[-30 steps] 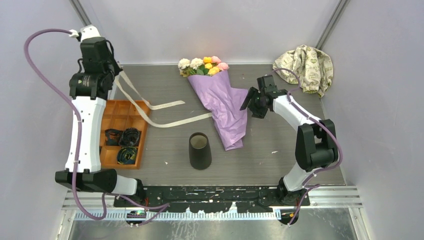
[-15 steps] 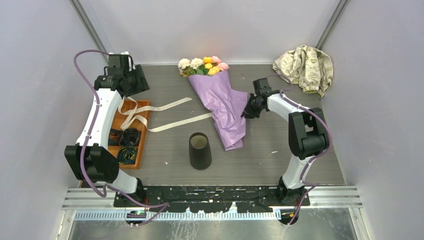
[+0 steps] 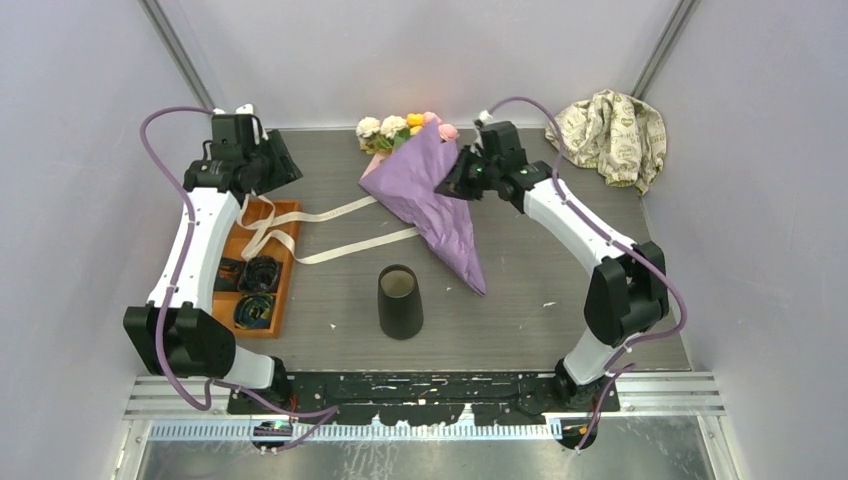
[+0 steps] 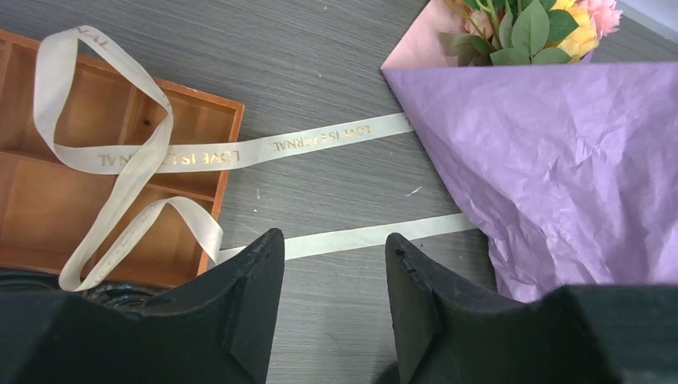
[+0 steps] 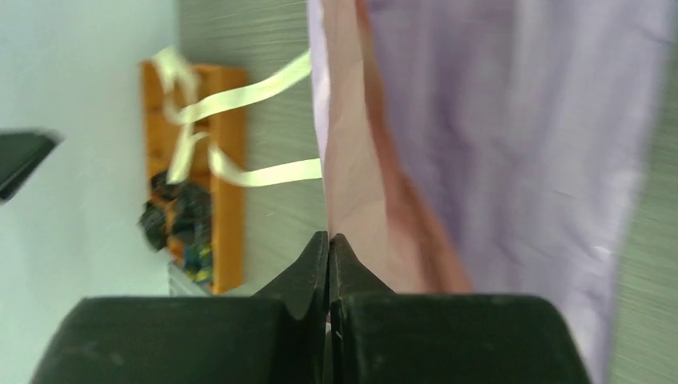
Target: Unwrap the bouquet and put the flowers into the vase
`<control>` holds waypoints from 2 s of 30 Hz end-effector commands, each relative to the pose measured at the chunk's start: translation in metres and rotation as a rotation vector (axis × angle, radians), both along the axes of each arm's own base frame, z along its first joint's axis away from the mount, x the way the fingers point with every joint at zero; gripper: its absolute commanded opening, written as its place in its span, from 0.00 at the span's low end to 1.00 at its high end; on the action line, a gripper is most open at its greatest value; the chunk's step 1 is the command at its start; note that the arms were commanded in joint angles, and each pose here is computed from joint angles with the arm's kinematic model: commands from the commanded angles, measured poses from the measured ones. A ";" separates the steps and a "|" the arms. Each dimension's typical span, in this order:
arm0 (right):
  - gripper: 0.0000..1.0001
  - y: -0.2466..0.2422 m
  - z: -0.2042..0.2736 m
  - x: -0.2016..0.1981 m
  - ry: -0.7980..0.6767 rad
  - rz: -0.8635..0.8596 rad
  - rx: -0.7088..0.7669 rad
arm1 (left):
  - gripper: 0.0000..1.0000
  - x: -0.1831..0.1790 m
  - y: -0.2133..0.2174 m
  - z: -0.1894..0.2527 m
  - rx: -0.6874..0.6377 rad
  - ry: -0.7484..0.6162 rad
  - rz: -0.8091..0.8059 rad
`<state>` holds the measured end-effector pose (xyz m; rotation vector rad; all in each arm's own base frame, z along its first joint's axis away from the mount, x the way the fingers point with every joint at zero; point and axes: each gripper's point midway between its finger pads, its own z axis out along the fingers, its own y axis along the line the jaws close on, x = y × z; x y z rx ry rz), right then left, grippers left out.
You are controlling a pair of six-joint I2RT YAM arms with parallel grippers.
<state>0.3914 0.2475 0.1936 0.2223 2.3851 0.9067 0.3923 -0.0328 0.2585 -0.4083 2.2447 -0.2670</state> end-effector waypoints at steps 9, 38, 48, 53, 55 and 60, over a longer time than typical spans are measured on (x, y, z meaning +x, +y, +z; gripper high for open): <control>0.23 0.129 0.008 -0.037 0.066 0.311 0.174 | 0.49 0.003 -0.010 0.010 -0.067 -0.069 -0.018; 0.84 0.080 0.084 -0.041 -0.150 0.232 -0.036 | 0.50 0.054 -0.040 0.108 -0.165 -0.277 -0.096; 0.83 0.017 0.018 -0.014 -0.079 0.043 -0.436 | 0.41 0.086 -0.129 0.007 -0.097 -0.030 -0.298; 0.82 0.025 -0.017 -0.013 -0.027 0.088 -0.476 | 0.41 0.050 -0.125 -0.068 -0.112 0.096 -0.277; 0.82 0.028 -0.024 -0.012 -0.030 0.099 -0.491 | 0.41 0.033 -0.122 -0.090 -0.116 0.137 -0.272; 0.82 0.036 -0.044 -0.014 -0.005 0.149 -0.516 | 0.40 0.003 -0.110 -0.129 -0.076 0.237 -0.259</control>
